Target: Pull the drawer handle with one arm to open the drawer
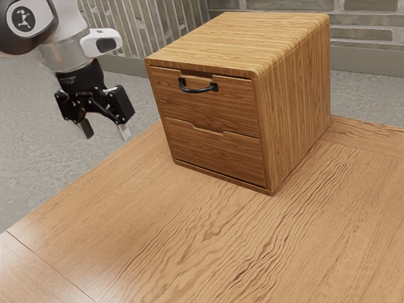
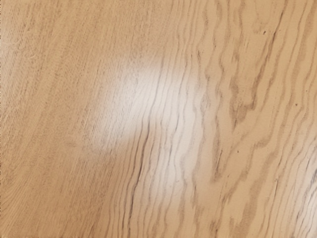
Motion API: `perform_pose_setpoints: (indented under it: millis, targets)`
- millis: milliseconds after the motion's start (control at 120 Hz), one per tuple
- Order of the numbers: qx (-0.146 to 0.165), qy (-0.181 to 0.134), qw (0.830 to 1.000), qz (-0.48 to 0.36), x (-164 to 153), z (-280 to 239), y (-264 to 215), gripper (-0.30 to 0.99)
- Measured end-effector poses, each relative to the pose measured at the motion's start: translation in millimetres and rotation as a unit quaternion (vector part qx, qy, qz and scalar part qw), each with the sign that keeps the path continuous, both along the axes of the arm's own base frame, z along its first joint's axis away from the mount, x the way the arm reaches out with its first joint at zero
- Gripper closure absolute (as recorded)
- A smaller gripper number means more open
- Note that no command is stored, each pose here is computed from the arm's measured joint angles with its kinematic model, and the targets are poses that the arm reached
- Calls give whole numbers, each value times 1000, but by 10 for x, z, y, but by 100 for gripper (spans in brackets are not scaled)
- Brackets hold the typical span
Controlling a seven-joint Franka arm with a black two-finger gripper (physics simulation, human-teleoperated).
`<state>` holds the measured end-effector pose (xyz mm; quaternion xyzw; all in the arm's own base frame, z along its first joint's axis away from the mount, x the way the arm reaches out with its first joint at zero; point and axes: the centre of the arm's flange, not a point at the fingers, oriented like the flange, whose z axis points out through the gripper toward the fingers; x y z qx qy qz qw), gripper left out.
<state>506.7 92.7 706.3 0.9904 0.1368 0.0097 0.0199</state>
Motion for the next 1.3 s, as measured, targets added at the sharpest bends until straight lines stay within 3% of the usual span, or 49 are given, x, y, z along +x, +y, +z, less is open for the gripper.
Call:
perform_pose_setpoints:
  millis: [142,225,300,425,517,650,717,767,808,883,958,1017,1075,1183,1300]
  targets:
    - [0,-4,1000,18,-44,48,138,0]
    - [39,-124,991,27,-563,1340,62,0]
    - [50,-157,986,-17,-763,1720,-477,0]
    - [44,-143,986,-69,-598,1620,-1033,0]
    - [46,-131,989,-58,-599,1586,-987,0]
    - [43,-84,995,-35,-531,1280,-841,0]
    - [54,-40,997,-45,-922,949,-1108,0]
    - [56,-34,997,-40,-1456,894,-1165,0]
    - [45,-37,998,-36,-1905,843,-1114,0]
    - [19,-8,999,-35,-2447,388,-1015,0]
    - [-10,27,999,-45,-2161,-47,-759,0]
    - [-14,20,996,-86,-1668,-396,-695,0]
    - [1,-11,988,-155,-1363,-548,-870,0]
    - [37,-46,968,-245,-1136,-722,-1009,0]
    - [105,-100,926,-348,-807,-718,-920,0]
